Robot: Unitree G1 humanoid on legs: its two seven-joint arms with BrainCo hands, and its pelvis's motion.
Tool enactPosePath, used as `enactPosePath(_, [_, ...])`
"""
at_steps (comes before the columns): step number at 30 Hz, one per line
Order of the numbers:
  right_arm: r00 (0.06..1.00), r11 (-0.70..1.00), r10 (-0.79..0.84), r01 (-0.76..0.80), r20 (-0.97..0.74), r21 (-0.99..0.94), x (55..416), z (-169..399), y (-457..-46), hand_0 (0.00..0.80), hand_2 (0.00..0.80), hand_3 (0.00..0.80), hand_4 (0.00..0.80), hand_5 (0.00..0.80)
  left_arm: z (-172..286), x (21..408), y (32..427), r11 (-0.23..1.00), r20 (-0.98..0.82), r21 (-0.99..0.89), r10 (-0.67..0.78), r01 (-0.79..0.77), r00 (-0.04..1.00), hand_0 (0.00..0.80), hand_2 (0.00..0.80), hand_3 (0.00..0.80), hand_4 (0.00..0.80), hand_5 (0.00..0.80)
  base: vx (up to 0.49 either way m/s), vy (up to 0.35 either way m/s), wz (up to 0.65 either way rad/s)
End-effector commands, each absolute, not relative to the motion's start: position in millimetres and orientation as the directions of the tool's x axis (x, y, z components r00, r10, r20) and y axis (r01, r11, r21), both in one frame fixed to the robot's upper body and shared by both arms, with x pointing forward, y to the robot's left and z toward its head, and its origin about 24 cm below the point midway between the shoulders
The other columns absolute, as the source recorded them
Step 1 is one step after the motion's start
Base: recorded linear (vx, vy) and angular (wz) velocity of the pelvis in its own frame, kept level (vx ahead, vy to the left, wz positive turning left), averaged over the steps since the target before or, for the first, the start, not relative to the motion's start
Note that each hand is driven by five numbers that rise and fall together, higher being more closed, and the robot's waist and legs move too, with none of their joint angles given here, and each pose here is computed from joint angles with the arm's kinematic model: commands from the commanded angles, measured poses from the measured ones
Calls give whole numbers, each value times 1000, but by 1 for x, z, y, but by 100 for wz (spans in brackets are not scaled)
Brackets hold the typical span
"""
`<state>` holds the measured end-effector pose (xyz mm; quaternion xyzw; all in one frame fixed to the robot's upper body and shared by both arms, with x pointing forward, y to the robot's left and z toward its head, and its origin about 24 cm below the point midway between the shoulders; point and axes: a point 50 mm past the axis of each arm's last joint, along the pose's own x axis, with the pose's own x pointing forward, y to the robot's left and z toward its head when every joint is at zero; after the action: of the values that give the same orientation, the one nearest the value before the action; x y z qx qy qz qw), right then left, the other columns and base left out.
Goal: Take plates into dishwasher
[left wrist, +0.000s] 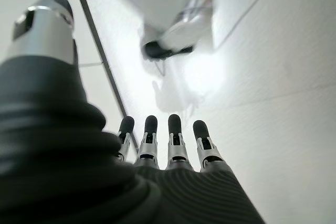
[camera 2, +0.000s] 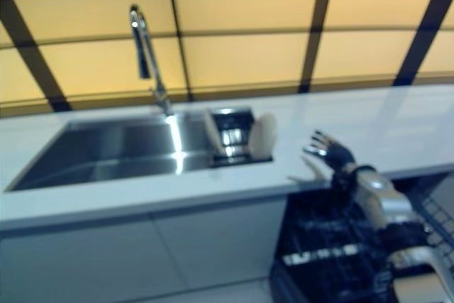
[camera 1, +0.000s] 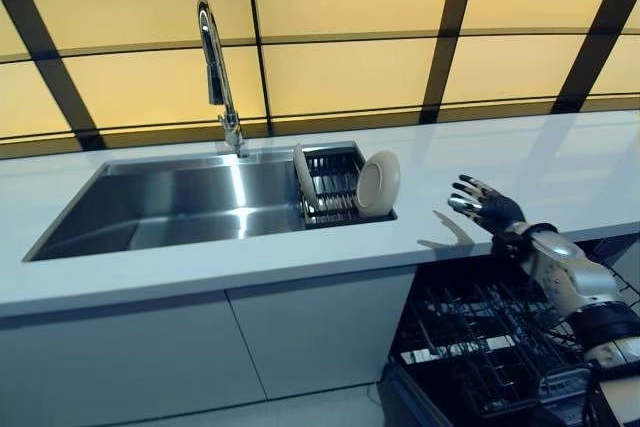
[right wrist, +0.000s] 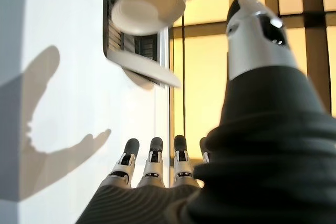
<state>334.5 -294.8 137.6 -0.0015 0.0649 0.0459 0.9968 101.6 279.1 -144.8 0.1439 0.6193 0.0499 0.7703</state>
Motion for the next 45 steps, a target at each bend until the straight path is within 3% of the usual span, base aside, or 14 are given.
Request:
enactPosePath(1, [989, 989, 148, -148, 16, -9, 341, 172, -289, 0, 0, 0, 0, 0, -133, 120, 296, 942, -925, 312, 273, 120, 263, 0, 0, 0, 0, 0, 79, 103, 7])
enactPosePath(26, [1000, 1000, 8, -8, 17, 14, 335, 164, -310, 0, 0, 0, 0, 0, -127, 132, 300, 928, -898, 349, 291, 131, 330, 0, 0, 0, 0, 0, 40, 42, 8])
enactPosePath(45, [997, 997, -68, 69, 24, -18, 347, 182, -310, 0, 0, 0, 0, 0, -134, 124, 289, 928, -922, 314, 247, 200, 298, 0, 0, 0, 0, 0, 44, -24, 2])
